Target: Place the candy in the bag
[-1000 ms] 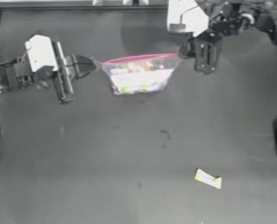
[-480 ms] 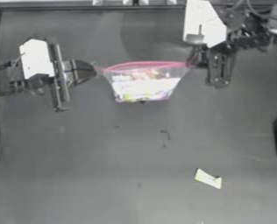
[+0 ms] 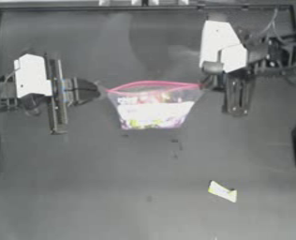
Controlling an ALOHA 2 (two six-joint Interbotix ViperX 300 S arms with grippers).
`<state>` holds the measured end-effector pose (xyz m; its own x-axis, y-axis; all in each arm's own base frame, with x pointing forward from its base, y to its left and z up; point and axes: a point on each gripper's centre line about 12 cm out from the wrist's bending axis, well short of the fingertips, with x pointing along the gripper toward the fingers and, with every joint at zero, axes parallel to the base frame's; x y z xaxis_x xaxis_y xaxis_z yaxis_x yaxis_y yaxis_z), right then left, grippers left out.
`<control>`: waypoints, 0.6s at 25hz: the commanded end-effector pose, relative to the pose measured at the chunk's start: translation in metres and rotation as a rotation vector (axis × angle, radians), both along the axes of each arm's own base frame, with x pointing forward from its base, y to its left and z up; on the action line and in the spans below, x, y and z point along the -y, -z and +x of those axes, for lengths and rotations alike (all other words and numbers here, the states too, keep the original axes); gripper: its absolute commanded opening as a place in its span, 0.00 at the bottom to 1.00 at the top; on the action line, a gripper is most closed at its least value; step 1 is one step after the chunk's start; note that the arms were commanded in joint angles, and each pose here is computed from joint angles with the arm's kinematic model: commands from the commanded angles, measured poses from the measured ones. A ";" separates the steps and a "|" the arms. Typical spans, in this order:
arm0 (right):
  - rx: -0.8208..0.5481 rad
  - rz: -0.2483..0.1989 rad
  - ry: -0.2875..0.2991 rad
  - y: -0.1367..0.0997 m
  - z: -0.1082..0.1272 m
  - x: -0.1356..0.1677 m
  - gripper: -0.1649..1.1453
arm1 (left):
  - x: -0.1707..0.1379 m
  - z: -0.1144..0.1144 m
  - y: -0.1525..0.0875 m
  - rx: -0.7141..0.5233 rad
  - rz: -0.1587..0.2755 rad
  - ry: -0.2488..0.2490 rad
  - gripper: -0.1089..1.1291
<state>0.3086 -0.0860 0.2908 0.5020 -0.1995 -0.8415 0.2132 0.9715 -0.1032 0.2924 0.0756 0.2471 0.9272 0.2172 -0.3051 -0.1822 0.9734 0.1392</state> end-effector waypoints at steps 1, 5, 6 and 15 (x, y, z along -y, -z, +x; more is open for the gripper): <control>0.033 -0.035 -0.006 -0.007 -0.001 -0.010 0.23 | 0.008 0.000 -0.013 0.041 -0.005 0.019 0.12; 0.046 -0.029 0.002 0.004 0.000 -0.019 0.23 | 0.019 0.000 -0.004 0.024 -0.027 0.048 0.12; 0.048 -0.021 0.003 0.007 0.000 -0.021 0.23 | 0.022 0.001 -0.003 0.023 -0.037 0.054 0.12; 0.065 0.034 0.011 0.016 0.000 -0.038 0.23 | 0.037 0.003 0.011 -0.002 -0.084 0.087 0.12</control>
